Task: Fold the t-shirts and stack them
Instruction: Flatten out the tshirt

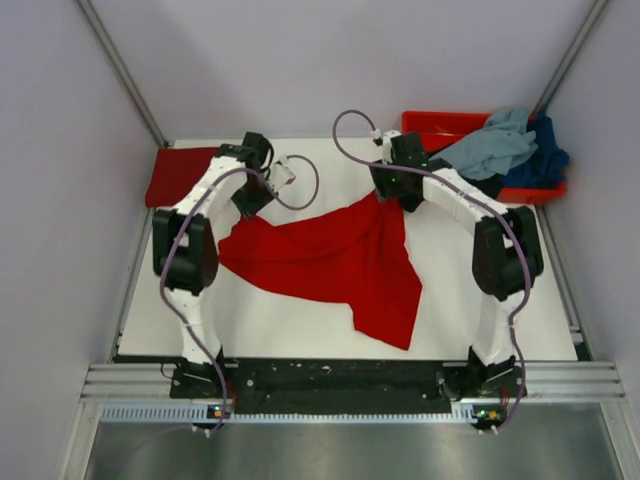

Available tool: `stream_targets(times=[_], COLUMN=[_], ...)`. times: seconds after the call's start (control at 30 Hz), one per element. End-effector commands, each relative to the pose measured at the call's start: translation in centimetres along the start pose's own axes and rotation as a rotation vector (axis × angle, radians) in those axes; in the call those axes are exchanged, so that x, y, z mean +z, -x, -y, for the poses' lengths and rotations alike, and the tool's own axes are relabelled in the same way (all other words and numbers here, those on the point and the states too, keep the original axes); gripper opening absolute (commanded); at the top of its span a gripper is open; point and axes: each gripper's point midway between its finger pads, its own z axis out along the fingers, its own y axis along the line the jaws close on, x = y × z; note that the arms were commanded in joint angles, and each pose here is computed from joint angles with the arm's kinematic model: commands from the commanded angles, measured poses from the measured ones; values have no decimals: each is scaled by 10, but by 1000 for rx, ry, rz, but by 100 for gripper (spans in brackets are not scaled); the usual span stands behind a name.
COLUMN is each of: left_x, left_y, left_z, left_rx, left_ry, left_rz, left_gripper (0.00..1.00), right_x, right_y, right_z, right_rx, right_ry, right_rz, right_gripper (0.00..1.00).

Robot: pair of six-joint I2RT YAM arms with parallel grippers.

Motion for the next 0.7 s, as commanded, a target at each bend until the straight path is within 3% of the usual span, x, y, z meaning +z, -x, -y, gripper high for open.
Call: stream_targets(times=[0.0,0.17,0.2,0.23,0.4,0.5,0.67], left_x=[2,-15,-22,-28,-32,-23,3], left_y=[53,72,72,66,10,-24,-74], left_z=[-78,-87,-84,-79,-36,2,59], left_rx=[-143,-132,-111,-88,25,142,394], left_ry=[216,259,268,273,217,118,-29], left_rz=[90,226,261,280,263,258,215], left_gripper=[37,62,71,98,99,99,89], right_x=[-15,-63,-73,-77,-109,-117,-127], right_y=[43,15,3,-13,-83,-122,-200], right_z=[61,48,42,33,-1,-31,-68], right_rx=[34,173,185,186,233,287,365], right_ry=[-341,-360,-357,-346,-320,-210,-148], right_rz=[22,43,36,4,-152,-218,-387], right_gripper=[60,70,71,72,72,73,73])
